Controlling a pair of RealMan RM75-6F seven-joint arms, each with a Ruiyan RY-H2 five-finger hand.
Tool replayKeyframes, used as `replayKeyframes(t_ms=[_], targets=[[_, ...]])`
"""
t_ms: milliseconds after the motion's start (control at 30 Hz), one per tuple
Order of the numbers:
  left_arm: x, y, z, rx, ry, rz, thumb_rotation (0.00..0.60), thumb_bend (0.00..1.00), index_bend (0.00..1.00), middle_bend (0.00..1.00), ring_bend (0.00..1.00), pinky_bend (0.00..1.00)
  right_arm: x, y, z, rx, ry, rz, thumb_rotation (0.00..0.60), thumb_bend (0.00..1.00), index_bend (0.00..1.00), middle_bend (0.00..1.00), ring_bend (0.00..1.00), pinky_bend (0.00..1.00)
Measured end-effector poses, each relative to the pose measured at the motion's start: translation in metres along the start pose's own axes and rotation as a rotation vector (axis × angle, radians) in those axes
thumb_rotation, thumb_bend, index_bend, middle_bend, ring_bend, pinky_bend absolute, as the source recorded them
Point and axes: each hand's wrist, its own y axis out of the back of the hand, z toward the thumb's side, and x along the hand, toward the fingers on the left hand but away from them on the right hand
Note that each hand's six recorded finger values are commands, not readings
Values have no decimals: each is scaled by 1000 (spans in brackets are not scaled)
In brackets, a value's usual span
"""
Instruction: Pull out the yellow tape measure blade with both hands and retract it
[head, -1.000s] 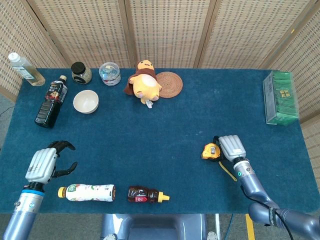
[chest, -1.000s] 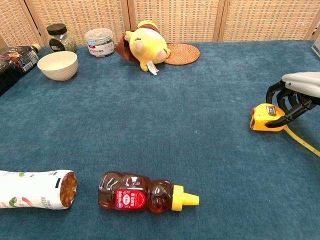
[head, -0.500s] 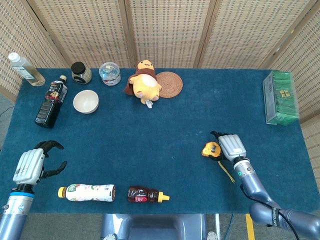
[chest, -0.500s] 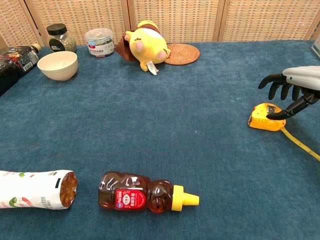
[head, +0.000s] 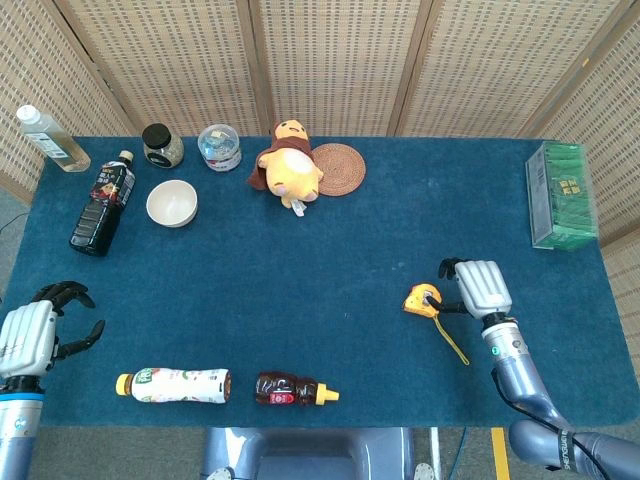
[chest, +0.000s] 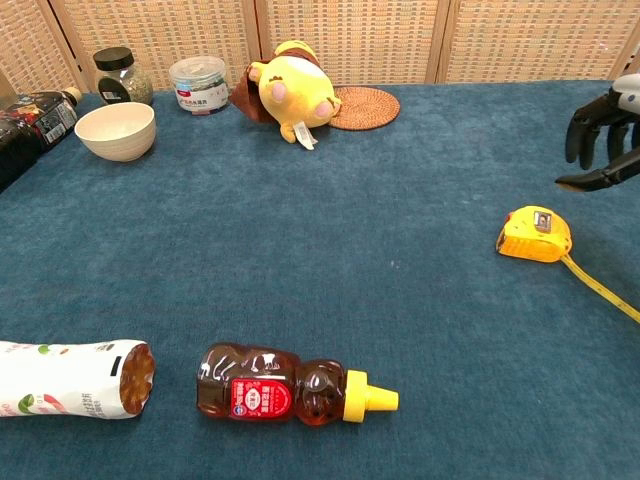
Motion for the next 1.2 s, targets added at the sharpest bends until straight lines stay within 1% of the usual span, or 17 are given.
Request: replayKeyframes(t_ms=[133,233,400,533,667,900,1067,1200], targets=[[-5,2,-17,47,28,51,560,285,590,440,355,470,17,5,-22,14,-59,-46,378,270,599,624,692,653],[-12,0,-28,72,42,64,557,297,611,476,391,486,33,7,-41,30,-108,-68,380,280,632,656,728,680],[-23,-5,-38,106,37,83,559,301,671,546,459,521,62,6,-64,75,-168,-85,389,290,673,690,747,697],[-35,-13,-44,115,51,96,558,301,689,554,462,525,86,2,-78,74,-208,-86,389,290,676,693,751,706],[-47,-12,-46,126,56,108,561,302,689,554,462,525,108,2,-88,59,-240,-104,389,292,679,696,755,706],[-62,-8,-49,126,85,98,556,301,689,554,462,525,142,10,-103,56,-288,-148,392,291,678,697,756,707],[-63,-8,-50,109,106,85,557,301,689,554,462,525,148,17,-104,55,-282,-168,391,291,679,697,755,708],[-63,-10,-51,74,135,49,561,302,689,554,462,525,147,19,-104,45,-277,-174,390,291,679,697,755,708]])
